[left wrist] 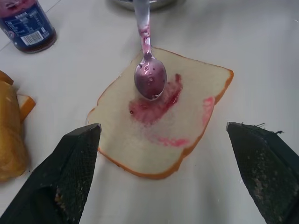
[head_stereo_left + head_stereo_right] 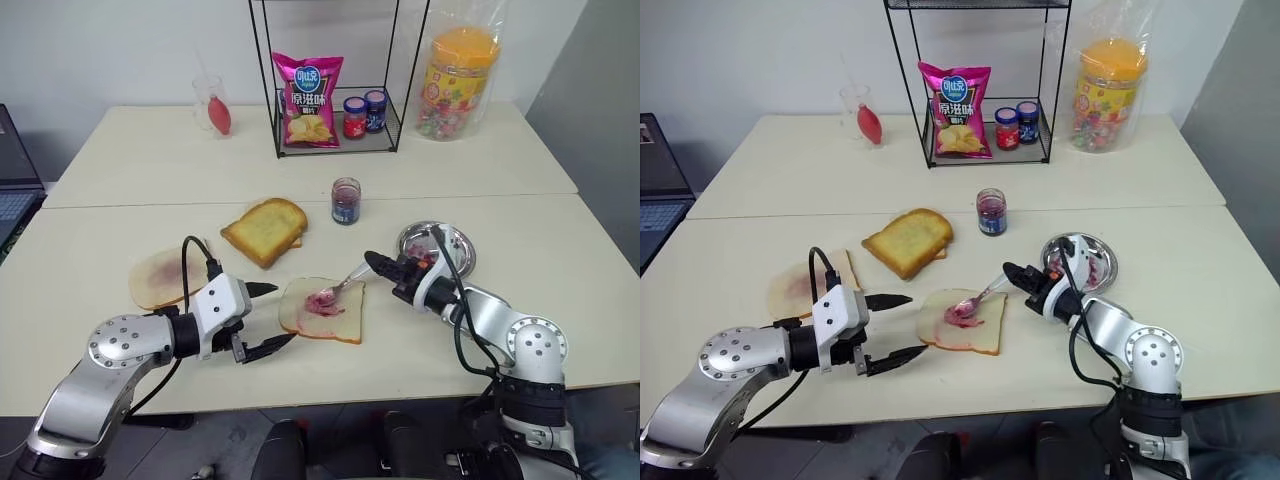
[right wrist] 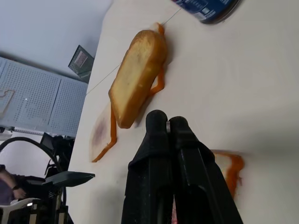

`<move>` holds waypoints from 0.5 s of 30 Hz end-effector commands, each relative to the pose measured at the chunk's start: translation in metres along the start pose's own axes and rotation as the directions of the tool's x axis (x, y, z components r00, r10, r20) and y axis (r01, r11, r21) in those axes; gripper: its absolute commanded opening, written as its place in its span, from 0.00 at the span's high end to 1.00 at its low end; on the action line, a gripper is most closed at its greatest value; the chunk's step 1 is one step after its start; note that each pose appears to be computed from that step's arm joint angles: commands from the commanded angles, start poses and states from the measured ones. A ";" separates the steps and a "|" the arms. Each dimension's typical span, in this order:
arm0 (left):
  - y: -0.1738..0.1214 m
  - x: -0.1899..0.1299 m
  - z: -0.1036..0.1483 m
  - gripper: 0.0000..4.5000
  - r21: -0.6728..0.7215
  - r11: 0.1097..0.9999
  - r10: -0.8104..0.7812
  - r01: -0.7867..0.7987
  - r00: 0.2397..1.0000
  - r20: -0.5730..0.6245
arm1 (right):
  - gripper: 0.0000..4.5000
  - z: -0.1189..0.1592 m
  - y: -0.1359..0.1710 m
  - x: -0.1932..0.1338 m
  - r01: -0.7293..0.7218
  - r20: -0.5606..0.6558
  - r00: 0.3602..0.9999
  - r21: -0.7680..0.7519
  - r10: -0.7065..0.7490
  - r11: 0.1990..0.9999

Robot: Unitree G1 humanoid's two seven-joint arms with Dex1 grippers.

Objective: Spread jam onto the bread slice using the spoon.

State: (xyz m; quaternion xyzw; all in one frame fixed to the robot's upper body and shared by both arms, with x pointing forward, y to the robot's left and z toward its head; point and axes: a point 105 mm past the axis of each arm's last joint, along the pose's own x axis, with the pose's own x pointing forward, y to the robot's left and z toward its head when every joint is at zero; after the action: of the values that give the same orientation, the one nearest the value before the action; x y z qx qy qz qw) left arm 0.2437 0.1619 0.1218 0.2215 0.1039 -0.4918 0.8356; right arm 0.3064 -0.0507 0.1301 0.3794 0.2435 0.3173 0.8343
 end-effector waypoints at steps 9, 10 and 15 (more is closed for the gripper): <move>-0.012 -0.002 0.006 0.00 0.037 0.998 -0.051 0.051 0.999 0.015 | 0.99 0.001 -0.022 -0.032 0.063 -0.001 0.998 -0.055 -0.064 0.996; -0.012 -0.002 0.006 0.00 0.038 0.998 -0.055 0.054 0.998 0.015 | 0.99 0.002 -0.024 -0.036 0.072 0.005 0.997 -0.053 -0.072 0.996; -0.014 -0.001 0.006 0.00 0.044 0.997 -0.065 0.065 0.998 0.015 | 0.99 0.011 -0.029 -0.049 0.099 0.037 0.995 -0.037 -0.097 0.994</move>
State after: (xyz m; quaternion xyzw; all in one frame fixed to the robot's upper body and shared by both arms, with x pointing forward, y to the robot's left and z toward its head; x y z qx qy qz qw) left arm 0.2345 0.1600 0.1169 0.2193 0.1107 -0.5086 0.8252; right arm 0.2909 -0.0932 0.1117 0.3555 0.2600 0.2856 0.8512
